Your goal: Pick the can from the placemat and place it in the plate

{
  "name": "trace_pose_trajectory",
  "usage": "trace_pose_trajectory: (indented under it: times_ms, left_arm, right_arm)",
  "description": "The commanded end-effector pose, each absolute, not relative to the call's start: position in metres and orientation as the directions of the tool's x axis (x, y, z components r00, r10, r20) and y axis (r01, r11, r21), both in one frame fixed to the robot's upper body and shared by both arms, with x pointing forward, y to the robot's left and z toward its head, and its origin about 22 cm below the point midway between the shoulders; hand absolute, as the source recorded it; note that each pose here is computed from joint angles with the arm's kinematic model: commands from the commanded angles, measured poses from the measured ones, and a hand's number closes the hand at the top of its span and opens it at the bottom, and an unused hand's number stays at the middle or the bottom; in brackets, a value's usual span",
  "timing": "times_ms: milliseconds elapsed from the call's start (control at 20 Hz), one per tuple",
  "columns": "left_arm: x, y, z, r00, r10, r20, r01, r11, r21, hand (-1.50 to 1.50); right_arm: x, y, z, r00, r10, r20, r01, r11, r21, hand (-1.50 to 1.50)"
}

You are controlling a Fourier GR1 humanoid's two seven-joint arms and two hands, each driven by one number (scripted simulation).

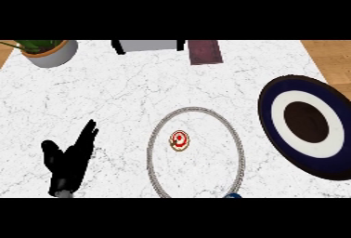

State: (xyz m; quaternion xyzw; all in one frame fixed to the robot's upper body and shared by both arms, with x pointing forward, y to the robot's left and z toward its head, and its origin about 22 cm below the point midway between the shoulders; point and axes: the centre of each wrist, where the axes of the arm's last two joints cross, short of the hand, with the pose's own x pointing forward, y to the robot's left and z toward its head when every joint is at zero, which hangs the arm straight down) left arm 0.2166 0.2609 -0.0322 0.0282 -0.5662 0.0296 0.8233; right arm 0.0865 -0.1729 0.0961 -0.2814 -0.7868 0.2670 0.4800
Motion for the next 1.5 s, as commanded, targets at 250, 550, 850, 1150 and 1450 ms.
trace_pose_trajectory:
  times_ms: [250,550,850,1150,1450]
  left_arm:
    - [0.227,0.258,-0.034,0.375,0.001,0.927,-0.031,0.999,0.011,0.0]
    - [0.223,0.245,-0.037,0.374,0.01,0.928,-0.028,1.0,0.001,0.0]
    - [0.228,0.247,-0.029,0.376,0.012,0.927,0.005,1.0,-0.015,0.0]
    - [0.23,0.243,-0.031,0.363,-0.01,0.932,0.02,1.0,0.003,0.0]
    - [0.233,0.237,-0.033,0.363,-0.016,0.931,0.027,1.0,0.006,0.0]
  right_arm:
    - [0.063,-0.2,0.107,-0.286,0.568,0.771,0.367,0.809,-0.459,1.5]
    - [0.086,-0.222,0.103,-0.28,0.56,0.78,0.5,0.778,-0.379,1.5]
    - [0.141,-0.282,0.082,-0.212,0.586,0.782,0.648,0.683,-0.336,1.5]
    - [0.191,-0.358,0.072,-0.213,0.563,0.798,0.659,0.686,-0.308,1.5]
    - [0.239,-0.423,0.054,-0.242,0.539,0.807,0.651,0.707,-0.277,1.5]
